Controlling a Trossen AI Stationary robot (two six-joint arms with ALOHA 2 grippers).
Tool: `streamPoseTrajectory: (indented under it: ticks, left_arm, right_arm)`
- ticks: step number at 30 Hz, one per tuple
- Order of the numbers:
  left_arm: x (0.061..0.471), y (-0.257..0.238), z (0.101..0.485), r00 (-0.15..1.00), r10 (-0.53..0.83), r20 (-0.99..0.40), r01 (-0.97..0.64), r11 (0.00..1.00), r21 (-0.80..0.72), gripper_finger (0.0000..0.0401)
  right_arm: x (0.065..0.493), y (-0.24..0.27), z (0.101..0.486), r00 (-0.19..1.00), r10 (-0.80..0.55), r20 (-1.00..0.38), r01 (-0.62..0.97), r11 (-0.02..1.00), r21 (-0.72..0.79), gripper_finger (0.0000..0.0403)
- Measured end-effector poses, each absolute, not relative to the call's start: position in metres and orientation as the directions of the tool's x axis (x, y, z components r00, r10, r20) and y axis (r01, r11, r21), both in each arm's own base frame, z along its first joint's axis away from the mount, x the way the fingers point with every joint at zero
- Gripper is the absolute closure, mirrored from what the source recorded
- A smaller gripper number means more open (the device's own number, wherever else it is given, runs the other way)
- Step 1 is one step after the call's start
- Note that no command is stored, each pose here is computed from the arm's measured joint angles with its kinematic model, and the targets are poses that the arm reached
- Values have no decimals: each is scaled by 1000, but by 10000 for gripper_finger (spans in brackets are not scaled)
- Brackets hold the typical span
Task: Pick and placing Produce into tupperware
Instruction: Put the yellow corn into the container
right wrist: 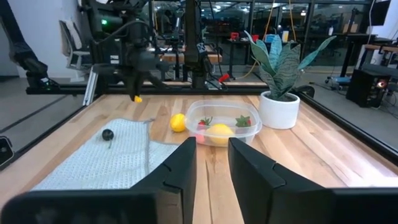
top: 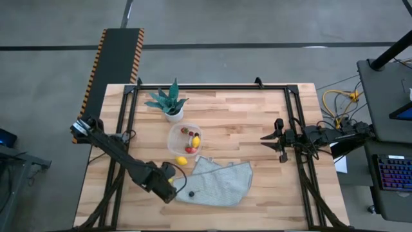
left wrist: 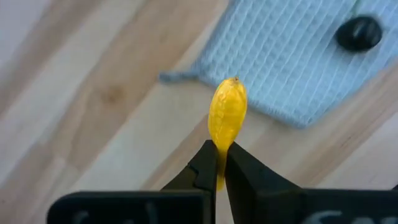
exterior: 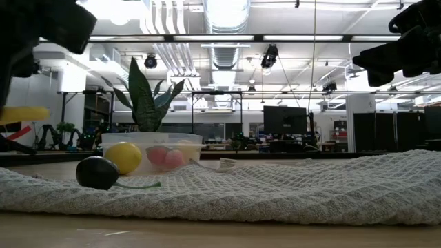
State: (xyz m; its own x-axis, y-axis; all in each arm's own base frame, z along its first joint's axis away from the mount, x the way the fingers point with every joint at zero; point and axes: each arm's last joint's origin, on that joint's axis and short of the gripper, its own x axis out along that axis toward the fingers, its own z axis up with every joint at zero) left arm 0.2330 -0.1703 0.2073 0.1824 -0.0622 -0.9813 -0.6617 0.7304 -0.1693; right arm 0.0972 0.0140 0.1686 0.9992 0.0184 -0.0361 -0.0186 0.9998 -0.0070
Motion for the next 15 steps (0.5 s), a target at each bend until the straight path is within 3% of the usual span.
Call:
streamPoseTrajectory:
  ticks: [15]
  left_arm:
    - [251, -132, 228, 333, 83, -939, -527, 842, -113, 401]
  right_arm:
    - [97, 14, 169, 999, 18, -35, -18, 1000, -7, 314]
